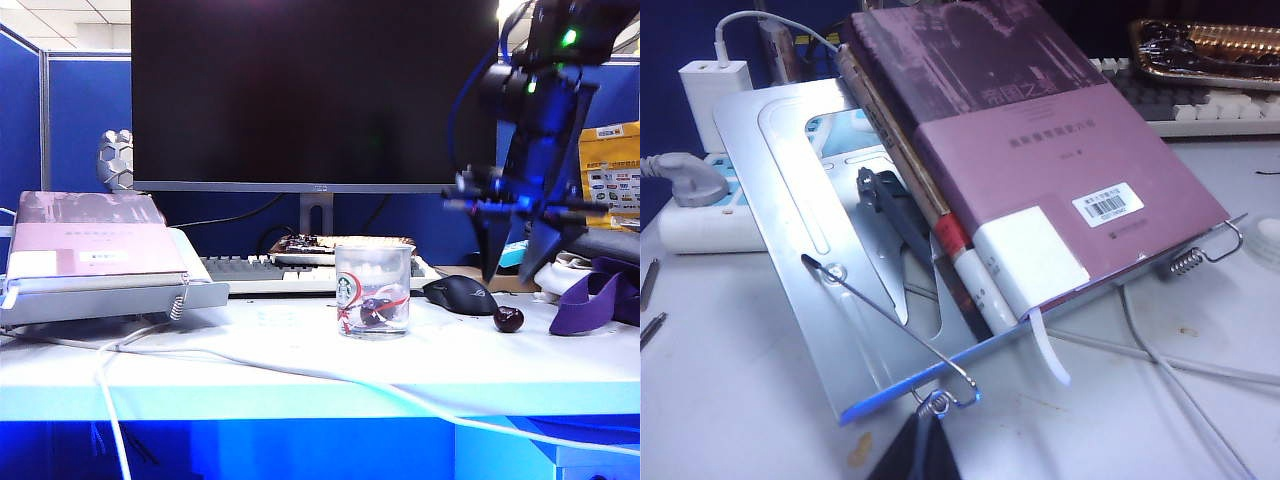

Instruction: Pick up the cherry on the right side of the glass and put it inside the glass.

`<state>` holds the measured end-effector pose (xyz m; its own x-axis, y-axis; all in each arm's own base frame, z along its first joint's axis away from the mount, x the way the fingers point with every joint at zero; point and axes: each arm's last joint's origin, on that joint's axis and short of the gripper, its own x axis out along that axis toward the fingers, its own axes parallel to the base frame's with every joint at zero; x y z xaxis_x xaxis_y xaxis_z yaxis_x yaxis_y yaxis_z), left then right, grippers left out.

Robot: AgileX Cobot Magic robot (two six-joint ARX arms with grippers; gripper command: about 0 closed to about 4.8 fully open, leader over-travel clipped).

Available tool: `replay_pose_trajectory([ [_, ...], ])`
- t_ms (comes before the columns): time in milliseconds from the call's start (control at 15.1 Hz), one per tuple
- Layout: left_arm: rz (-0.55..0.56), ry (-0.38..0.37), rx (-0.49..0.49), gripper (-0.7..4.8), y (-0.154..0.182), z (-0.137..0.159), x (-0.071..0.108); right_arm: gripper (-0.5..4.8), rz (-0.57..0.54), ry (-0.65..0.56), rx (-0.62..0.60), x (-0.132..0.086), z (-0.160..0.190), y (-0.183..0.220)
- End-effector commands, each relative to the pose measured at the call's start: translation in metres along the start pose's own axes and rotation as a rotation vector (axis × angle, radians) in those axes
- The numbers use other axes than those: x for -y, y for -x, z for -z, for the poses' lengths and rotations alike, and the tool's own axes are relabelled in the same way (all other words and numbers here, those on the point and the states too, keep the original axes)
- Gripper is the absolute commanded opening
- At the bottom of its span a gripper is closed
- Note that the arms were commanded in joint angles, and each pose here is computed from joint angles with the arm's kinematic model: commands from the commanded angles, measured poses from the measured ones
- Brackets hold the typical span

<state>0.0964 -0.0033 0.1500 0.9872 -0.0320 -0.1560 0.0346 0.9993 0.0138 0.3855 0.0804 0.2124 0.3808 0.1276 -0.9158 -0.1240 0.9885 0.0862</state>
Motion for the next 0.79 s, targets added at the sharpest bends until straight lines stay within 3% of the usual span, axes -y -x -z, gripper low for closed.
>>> replay_pose_trajectory([
  [66, 0.003, -0.004, -0.009, -0.05, 0.000, 0.001, 0.000, 3.13, 0.002, -0.003, -0.084, 0.001, 0.006, -0.019],
  [793, 0.003, -0.004, -0.009, -0.05, 0.000, 0.001, 0.000, 3.11, 0.007, -0.037, -0.074, 0.002, 0.004, -0.038],
])
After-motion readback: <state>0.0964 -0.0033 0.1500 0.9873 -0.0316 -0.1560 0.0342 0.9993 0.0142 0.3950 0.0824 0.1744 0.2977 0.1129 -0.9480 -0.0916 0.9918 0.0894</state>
